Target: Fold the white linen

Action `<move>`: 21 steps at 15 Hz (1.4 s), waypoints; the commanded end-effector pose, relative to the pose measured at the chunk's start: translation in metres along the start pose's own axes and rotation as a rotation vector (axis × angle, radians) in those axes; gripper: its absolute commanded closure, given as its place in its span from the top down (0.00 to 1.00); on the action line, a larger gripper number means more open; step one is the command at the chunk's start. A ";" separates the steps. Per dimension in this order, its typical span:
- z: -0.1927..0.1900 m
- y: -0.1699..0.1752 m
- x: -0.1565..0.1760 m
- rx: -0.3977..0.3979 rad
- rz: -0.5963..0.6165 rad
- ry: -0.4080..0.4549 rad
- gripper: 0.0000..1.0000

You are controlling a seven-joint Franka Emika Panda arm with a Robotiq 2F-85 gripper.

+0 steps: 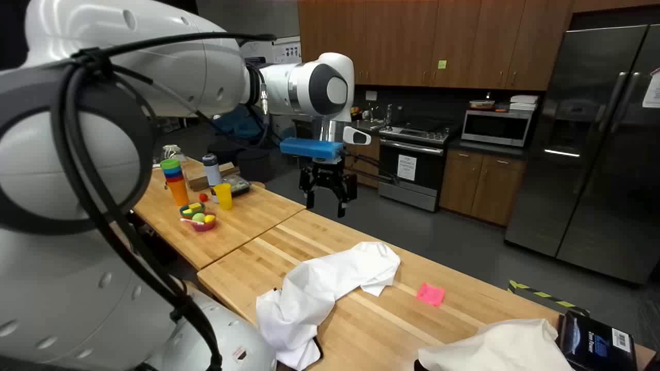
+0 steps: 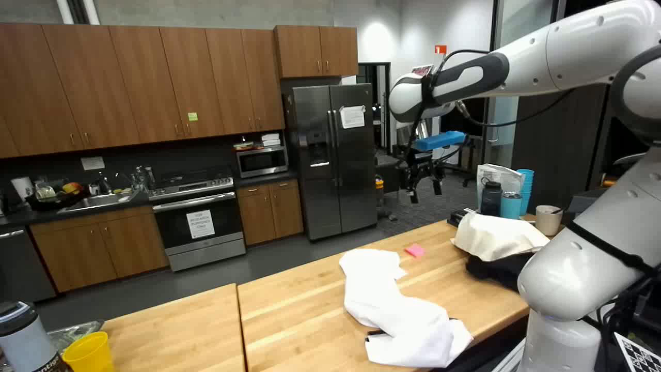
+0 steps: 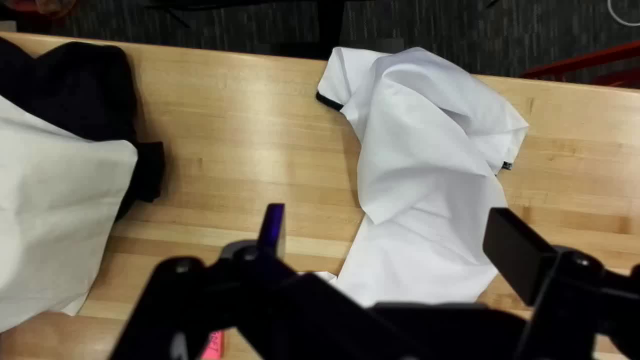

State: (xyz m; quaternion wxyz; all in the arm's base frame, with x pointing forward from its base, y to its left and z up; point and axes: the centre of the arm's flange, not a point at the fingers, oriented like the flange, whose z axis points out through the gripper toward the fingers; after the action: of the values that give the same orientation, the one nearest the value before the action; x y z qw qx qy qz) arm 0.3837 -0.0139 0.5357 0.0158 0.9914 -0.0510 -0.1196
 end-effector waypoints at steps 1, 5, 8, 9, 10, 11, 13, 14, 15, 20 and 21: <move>0.000 0.000 0.000 0.000 0.000 0.001 1.00; 0.000 0.000 0.000 0.000 0.000 0.001 1.00; 0.000 0.000 0.000 0.000 0.000 0.002 1.00; 0.000 0.000 0.000 0.000 0.000 0.002 1.00; 0.000 0.000 0.000 0.000 0.000 0.002 1.00; 0.000 0.000 0.000 0.000 0.000 0.002 1.00; 0.008 0.004 -0.005 0.007 -0.092 0.045 1.00; 0.017 0.010 -0.008 0.003 -0.143 0.048 1.00; 0.030 0.020 -0.011 -0.010 -0.201 0.037 1.00; 0.088 0.095 -0.012 0.003 -0.353 -0.061 1.00; 0.095 0.109 -0.009 -0.009 -0.377 -0.068 1.00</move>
State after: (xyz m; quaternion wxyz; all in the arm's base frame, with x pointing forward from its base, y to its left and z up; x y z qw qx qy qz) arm 0.3533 -0.0799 0.4699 -0.0051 0.9831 0.0999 -0.1533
